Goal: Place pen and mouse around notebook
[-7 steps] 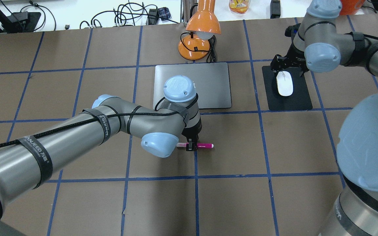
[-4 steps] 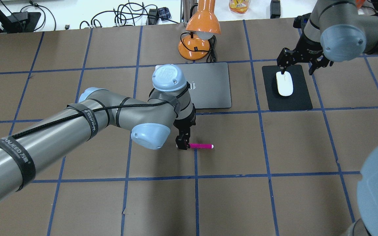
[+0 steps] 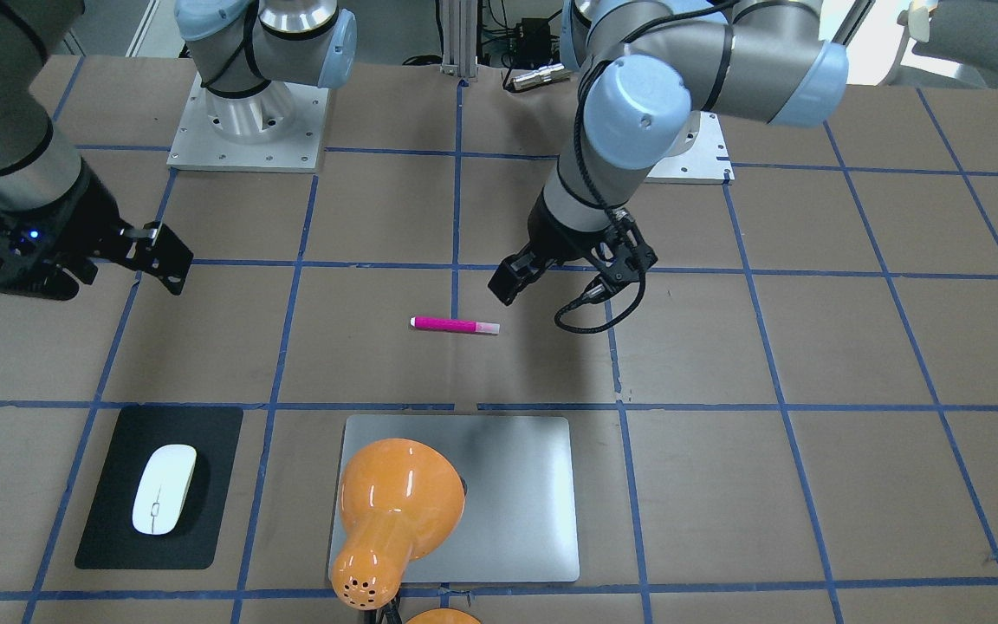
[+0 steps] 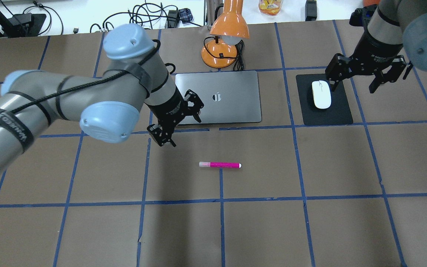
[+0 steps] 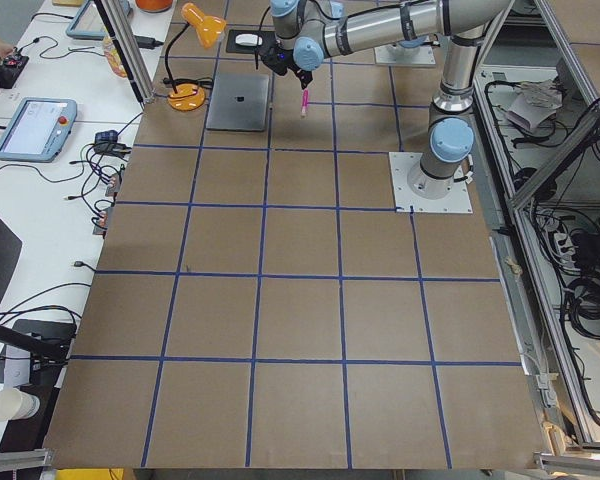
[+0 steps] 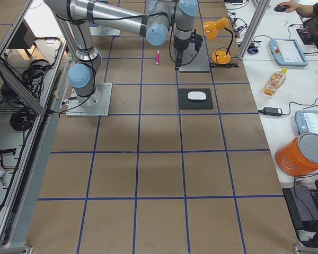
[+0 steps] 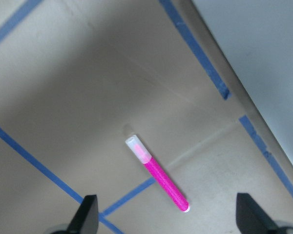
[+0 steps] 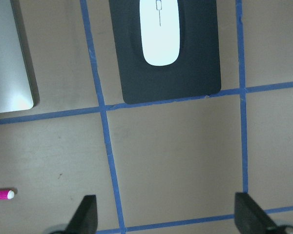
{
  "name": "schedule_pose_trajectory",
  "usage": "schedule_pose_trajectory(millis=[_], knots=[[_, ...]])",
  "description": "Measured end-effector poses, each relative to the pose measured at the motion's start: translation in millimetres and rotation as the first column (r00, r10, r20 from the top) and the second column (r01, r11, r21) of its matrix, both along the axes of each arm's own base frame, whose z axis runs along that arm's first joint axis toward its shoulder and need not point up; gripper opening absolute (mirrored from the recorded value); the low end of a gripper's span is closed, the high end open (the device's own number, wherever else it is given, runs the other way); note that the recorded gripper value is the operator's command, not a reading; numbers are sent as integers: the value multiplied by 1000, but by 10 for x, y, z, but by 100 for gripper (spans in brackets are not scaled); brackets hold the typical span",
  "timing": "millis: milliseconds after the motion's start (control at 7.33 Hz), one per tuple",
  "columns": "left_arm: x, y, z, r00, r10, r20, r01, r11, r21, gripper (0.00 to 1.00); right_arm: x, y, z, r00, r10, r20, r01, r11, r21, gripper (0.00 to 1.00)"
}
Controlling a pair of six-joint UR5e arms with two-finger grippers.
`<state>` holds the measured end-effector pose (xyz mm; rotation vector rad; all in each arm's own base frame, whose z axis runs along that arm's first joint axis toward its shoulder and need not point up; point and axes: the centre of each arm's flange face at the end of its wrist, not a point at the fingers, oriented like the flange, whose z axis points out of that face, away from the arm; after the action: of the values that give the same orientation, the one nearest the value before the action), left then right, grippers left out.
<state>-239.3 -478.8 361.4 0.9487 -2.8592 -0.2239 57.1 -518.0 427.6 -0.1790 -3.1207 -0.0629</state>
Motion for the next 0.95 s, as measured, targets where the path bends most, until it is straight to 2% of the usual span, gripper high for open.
schedule_pose_trajectory(millis=[136,273,545,818,955], knots=[[237,28,401,984,-174,31,175,984,-37,100,214,154,157,1000,-1,-1,1,1000,-23,100],[439,45,746,943,-325,75,330,942,-67,100,425,235,287,1000,5,-4,-6,999,-37,100],[597,-13,1141,879,-464,109,474,875,-100,100,598,308,389,1000,20,-8,-20,999,-27,100],[620,-72,1308,788,-602,128,616,777,-132,100,620,375,427,1000,27,-9,-27,1000,-11,100],[627,-54,1326,763,-632,135,646,751,-133,100,621,387,436,999,31,-9,-31,1000,-7,100]])
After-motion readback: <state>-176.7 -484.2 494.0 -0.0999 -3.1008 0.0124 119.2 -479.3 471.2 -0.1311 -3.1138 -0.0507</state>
